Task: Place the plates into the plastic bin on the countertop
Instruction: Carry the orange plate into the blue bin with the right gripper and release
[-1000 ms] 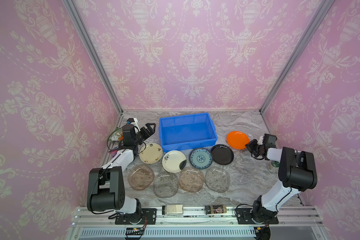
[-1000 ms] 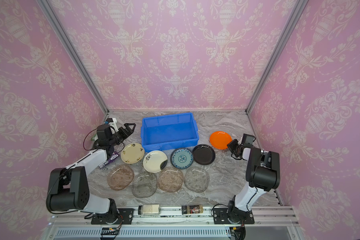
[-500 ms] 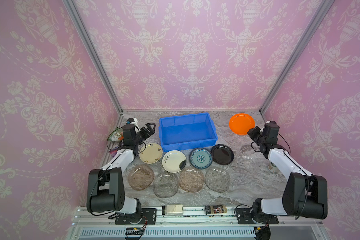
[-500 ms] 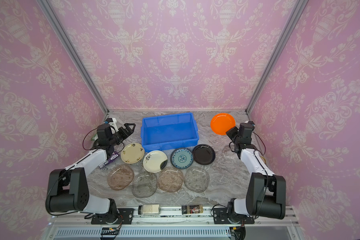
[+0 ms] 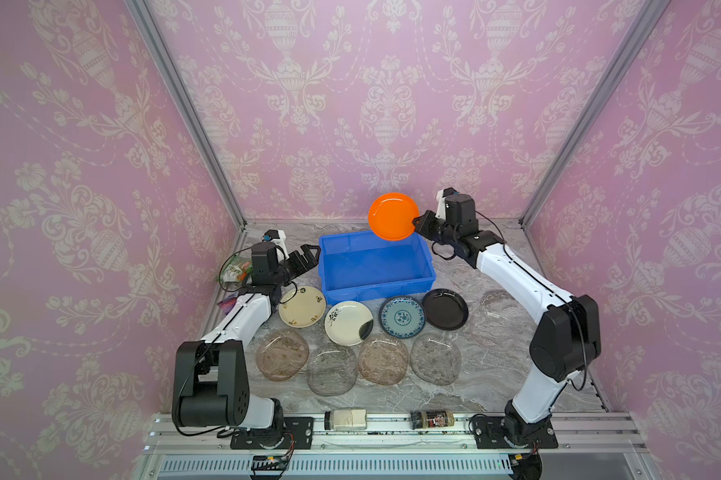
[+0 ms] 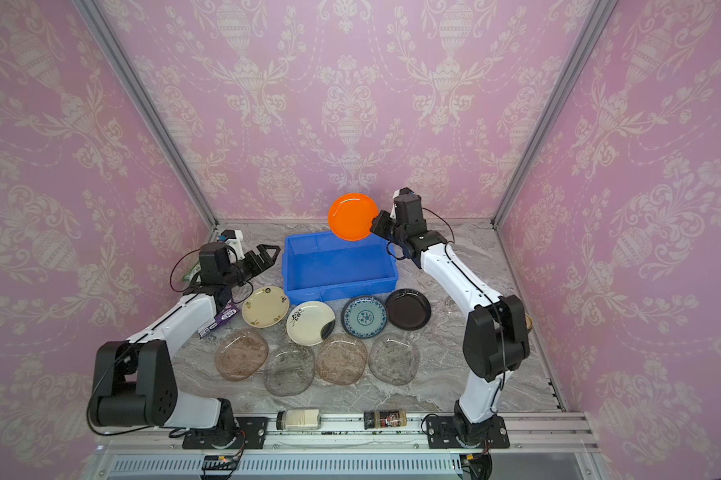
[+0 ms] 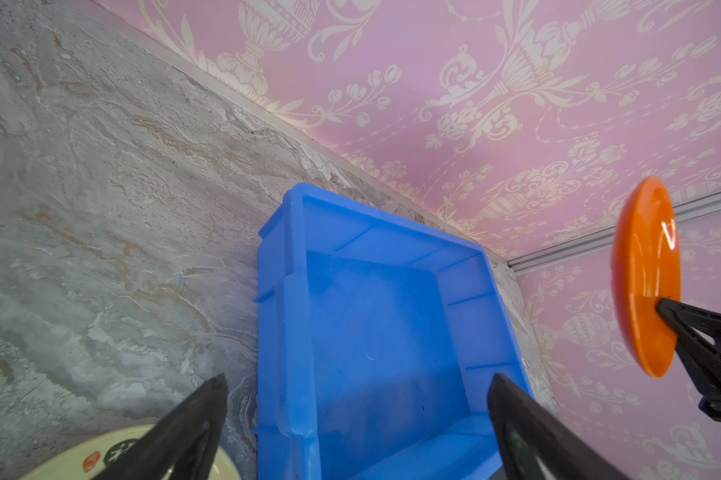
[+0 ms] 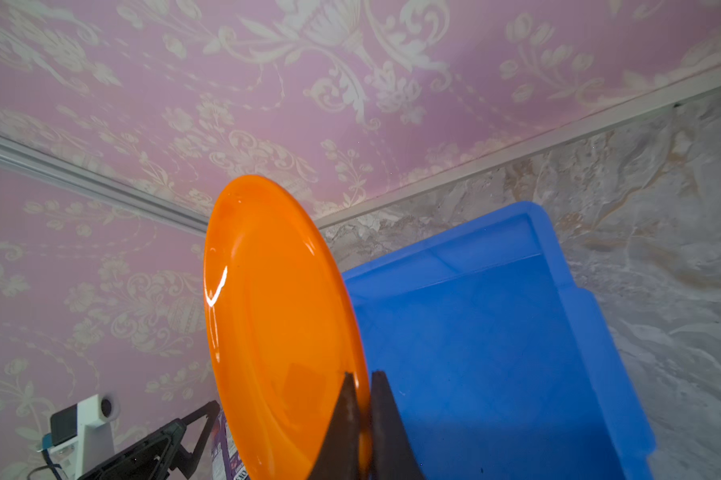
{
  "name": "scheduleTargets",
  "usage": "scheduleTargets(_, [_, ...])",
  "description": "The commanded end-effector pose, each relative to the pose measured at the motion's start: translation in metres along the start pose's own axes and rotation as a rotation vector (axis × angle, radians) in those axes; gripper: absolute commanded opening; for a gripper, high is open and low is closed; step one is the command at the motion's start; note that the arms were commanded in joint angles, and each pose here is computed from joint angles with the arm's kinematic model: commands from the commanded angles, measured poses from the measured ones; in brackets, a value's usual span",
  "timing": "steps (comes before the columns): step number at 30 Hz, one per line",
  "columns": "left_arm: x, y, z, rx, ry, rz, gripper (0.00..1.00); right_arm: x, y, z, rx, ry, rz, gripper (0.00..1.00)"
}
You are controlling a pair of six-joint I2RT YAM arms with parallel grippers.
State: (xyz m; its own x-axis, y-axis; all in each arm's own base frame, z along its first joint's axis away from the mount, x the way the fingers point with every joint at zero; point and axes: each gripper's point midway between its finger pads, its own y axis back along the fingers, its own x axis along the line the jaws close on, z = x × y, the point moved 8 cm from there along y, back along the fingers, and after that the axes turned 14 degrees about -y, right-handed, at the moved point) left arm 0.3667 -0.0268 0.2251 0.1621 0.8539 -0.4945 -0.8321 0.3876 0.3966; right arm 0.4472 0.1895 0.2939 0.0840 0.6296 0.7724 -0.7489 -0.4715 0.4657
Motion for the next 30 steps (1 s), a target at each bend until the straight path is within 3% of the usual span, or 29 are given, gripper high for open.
scheduleTargets(1, [-0.003, 0.003, 0.003, 0.009, -0.037, 0.015, 0.99, -0.013, -0.04, -0.034, 0.18, 0.006, -0.086, 0.0])
scheduleTargets(12, [-0.001, 0.001, 0.0, 0.024, -0.046, 0.022, 0.99, -0.027, -0.131, -0.097, 0.373, 0.015, -0.18, 0.0])
scheduleTargets(28, [0.006, -0.01, -0.011, 0.062, -0.034, 0.024, 0.99, -0.052, -0.17, -0.12, 0.474, -0.012, -0.227, 0.0])
scheduleTargets(30, [0.006, -0.009, -0.011, 0.065, -0.036, 0.027, 0.99, -0.053, -0.17, -0.12, 0.474, -0.012, -0.23, 0.07])
